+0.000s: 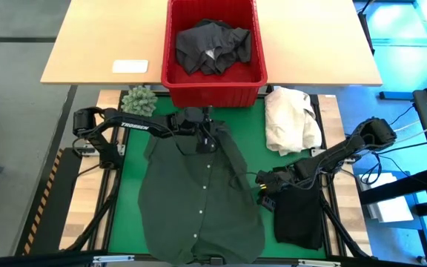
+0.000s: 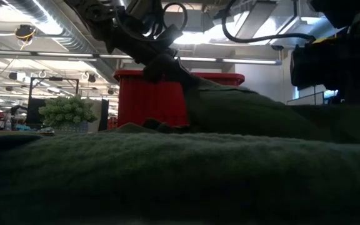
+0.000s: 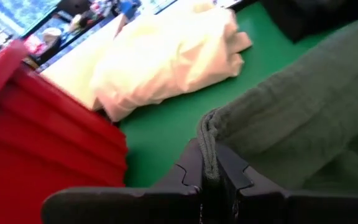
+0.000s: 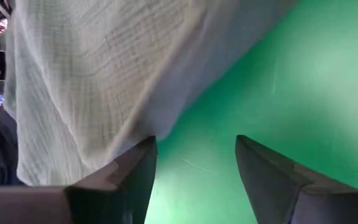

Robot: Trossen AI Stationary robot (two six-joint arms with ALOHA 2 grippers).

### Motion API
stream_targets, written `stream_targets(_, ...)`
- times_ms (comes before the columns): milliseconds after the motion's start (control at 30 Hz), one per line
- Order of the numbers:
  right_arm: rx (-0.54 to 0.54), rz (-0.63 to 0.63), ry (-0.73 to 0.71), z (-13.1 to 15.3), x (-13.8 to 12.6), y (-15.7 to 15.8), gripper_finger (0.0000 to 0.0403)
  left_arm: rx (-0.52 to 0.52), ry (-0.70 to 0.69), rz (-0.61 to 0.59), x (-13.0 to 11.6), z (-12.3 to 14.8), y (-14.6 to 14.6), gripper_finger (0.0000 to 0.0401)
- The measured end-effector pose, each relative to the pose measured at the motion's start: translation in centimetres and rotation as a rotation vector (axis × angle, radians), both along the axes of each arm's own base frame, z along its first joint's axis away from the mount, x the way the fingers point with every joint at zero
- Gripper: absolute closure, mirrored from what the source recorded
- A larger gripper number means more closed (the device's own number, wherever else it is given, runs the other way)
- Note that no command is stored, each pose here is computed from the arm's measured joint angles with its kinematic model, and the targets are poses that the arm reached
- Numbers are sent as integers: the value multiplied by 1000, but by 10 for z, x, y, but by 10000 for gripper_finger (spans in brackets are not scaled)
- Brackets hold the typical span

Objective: Fold laundry
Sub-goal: Fold the green polo shirt

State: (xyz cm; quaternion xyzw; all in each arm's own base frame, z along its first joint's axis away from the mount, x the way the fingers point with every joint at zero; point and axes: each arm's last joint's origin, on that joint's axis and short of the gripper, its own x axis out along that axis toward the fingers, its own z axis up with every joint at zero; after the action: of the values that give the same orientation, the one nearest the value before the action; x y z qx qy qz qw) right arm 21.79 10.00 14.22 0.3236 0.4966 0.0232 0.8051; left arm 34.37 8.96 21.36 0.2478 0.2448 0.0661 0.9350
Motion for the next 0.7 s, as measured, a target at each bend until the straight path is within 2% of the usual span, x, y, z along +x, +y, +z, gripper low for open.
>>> stream_targets(367, 67, 25, 55, -8, 2, 5, 182, -7, -35, 29, 1, 10, 12, 399)
stream_targets(700, 217, 148, -101, 6, 5, 30, 182, -30, 27, 61, -4, 4, 21, 399)
